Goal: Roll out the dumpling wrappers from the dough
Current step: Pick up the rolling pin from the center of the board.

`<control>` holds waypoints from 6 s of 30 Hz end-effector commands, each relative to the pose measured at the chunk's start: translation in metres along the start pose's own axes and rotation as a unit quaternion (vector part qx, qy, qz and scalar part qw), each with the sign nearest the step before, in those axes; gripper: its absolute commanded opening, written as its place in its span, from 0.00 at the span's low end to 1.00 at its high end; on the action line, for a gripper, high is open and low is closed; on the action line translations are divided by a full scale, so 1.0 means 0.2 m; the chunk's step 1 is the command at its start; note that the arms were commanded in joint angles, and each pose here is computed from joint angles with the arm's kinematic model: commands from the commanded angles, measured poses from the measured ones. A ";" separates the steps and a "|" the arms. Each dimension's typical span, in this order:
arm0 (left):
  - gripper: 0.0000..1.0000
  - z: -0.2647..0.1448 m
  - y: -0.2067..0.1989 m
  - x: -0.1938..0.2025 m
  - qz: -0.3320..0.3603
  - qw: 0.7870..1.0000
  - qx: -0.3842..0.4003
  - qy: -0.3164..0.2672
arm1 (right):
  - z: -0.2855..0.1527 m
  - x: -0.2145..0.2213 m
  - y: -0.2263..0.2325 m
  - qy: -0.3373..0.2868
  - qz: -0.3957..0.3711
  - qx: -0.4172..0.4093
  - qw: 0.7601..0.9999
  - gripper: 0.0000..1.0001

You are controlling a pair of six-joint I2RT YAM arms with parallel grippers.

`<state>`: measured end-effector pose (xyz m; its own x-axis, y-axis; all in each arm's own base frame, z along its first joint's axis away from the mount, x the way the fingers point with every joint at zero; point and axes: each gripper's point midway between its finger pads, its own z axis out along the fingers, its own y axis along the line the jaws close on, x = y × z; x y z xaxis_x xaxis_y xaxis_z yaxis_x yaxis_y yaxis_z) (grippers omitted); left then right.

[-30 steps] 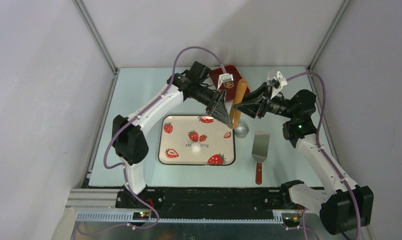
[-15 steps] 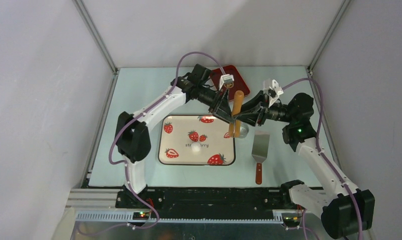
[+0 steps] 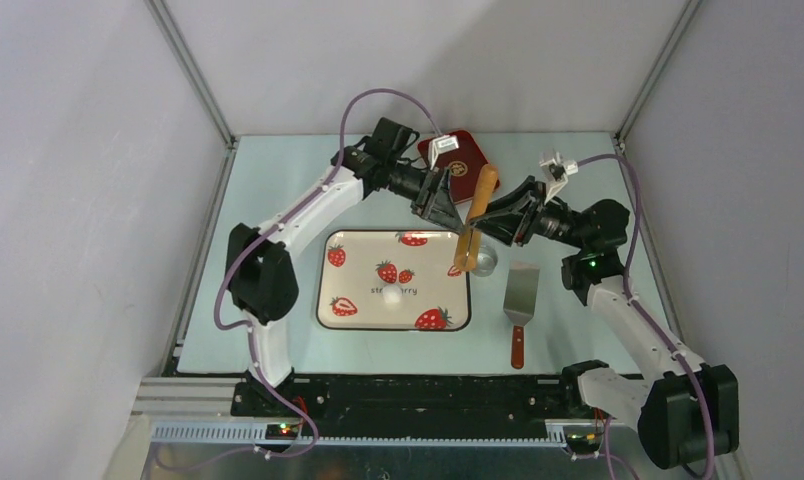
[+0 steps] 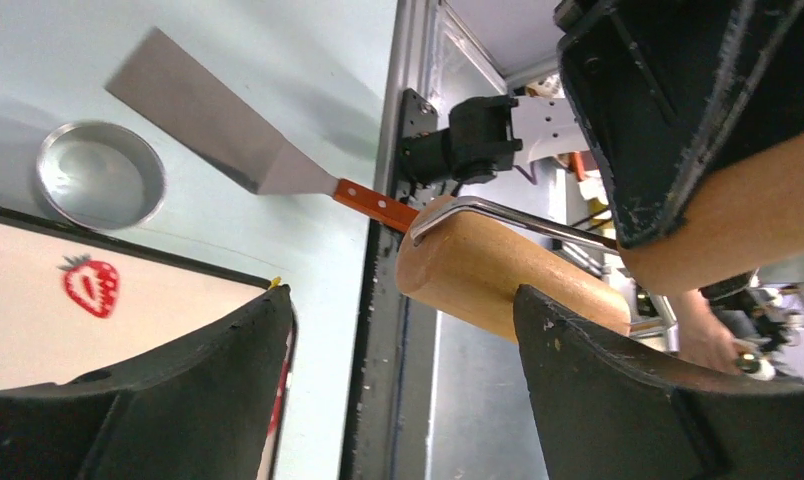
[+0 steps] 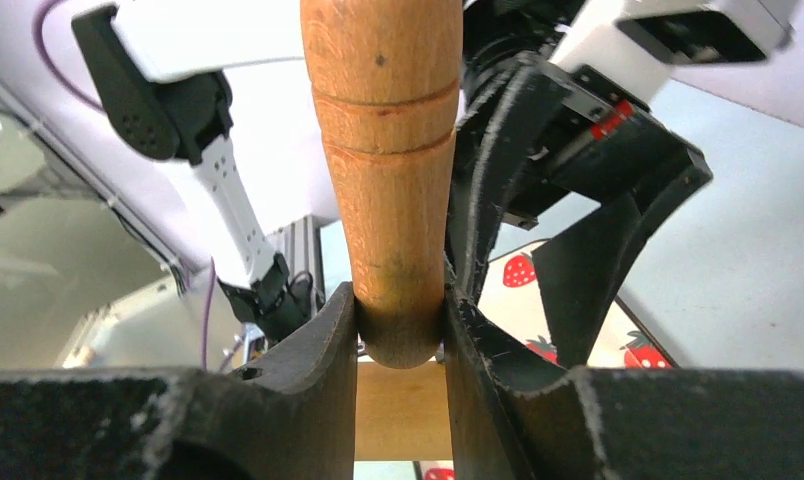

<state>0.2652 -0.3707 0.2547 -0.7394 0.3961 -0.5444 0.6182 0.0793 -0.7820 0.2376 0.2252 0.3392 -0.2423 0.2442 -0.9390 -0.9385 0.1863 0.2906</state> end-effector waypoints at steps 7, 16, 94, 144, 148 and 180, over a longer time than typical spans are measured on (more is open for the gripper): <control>0.82 -0.10 -0.29 -0.19 0.195 0.980 0.004 -0.043 | -0.01 -0.25 -0.03 -0.113 0.061 0.035 0.991 0.00; 0.80 -0.04 -0.37 -0.23 0.241 0.970 0.018 -0.041 | 0.01 -0.24 0.02 -0.114 0.088 0.013 0.990 0.00; 0.00 0.18 -0.54 0.15 0.167 0.976 0.128 0.051 | 0.06 -0.02 -0.11 -0.064 -0.042 0.037 0.996 0.44; 1.00 -0.21 -0.08 0.03 0.183 0.980 -0.061 -0.038 | 0.15 -0.25 -0.06 -0.031 0.086 0.062 0.994 0.00; 1.00 -0.15 -0.13 0.02 0.186 0.982 -0.033 -0.029 | 0.13 -0.23 -0.05 -0.032 0.099 0.061 0.993 0.00; 0.96 -0.03 -0.11 0.01 0.157 0.987 -0.020 -0.009 | 0.12 -0.21 -0.05 -0.032 0.078 0.068 0.994 0.00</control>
<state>0.2418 -0.3575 0.2669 -0.5250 0.3983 -0.7522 0.8120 -0.0306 -0.5829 0.2795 0.2339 0.3559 -0.3962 0.3240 -0.8591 -0.8012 0.3349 0.4958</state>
